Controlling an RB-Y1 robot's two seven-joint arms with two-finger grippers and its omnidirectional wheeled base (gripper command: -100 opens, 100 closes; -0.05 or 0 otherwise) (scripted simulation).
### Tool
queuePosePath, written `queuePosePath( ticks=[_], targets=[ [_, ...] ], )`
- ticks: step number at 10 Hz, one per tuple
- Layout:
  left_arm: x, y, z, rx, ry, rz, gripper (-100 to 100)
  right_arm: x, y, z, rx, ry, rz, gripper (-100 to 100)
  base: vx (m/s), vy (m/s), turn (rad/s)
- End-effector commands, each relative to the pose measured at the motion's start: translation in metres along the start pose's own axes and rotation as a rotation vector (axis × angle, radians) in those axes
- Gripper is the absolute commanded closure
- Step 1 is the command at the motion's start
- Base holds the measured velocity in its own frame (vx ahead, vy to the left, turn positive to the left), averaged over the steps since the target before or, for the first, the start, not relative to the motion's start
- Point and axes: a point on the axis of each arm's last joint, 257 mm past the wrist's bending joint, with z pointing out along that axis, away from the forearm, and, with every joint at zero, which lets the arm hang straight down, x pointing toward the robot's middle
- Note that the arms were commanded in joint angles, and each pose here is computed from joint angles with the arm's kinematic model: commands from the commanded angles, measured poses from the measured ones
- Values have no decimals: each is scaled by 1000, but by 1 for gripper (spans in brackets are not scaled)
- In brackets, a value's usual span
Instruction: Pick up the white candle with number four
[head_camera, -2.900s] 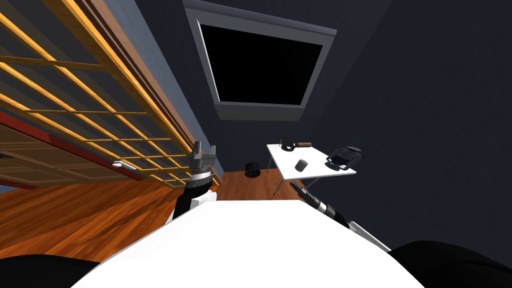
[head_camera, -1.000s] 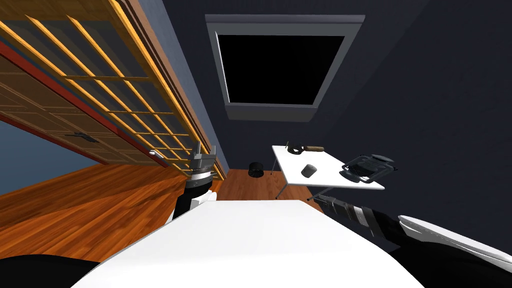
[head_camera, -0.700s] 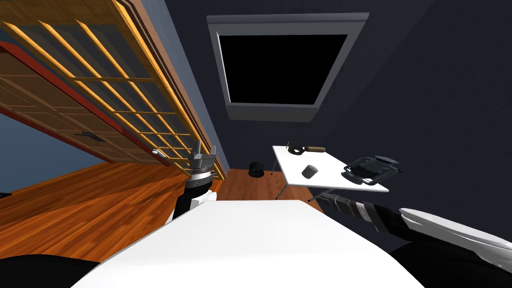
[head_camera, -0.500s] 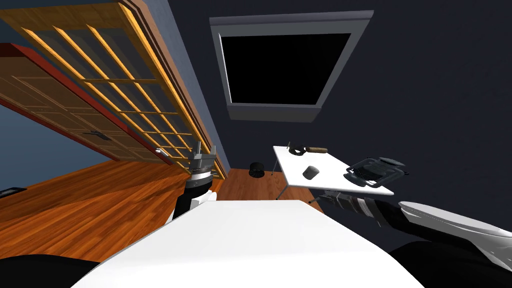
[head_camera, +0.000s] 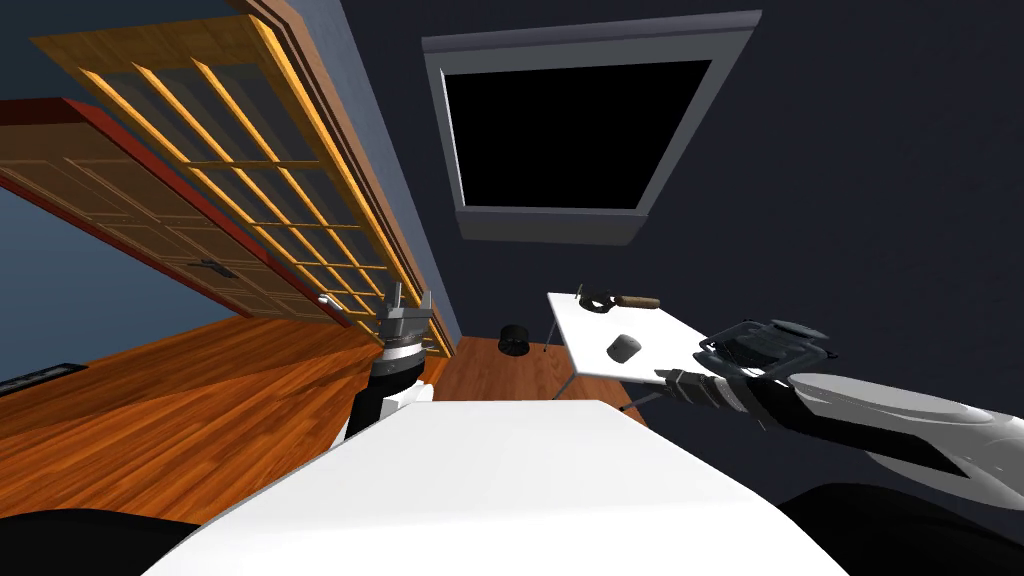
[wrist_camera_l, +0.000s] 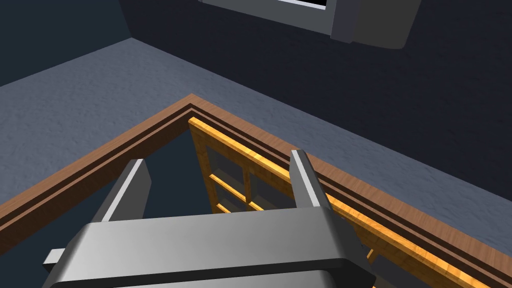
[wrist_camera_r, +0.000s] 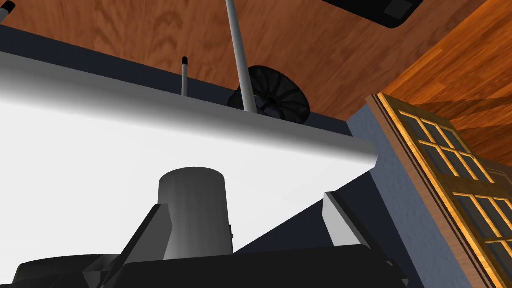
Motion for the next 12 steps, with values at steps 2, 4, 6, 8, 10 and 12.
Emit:
queuePosePath(
  ticks=[2, 4, 6, 8, 10, 12],
  targets=[
    [0, 0, 0, 0, 0, 0, 0, -24, -22, -10, 48, 43, -90, -100, 14, -29, 60],
    [0, 0, 0, 0, 0, 0, 0, -41, -31, -15, 70, 65, -150, -100, 14, -35, 68],
    [0, 0, 0, 0, 0, 0, 0, -61, -35, -17, 82, 78, -207, -100, 27, -29, 45],
    [0, 0, 0, 0, 0, 0, 0, -59, -34, -18, 81, 75, -202, -100, 14, -14, 19],
    [0, 0, 0, 0, 0, 0, 0, -54, -38, -19, 96, 75, -177, -100, -22, -1, 93],
    [0, 0, 0, 0, 0, 0, 0, -44, -46, -21, 125, 75, -125, -100, -116, -35, 341]
  ],
)
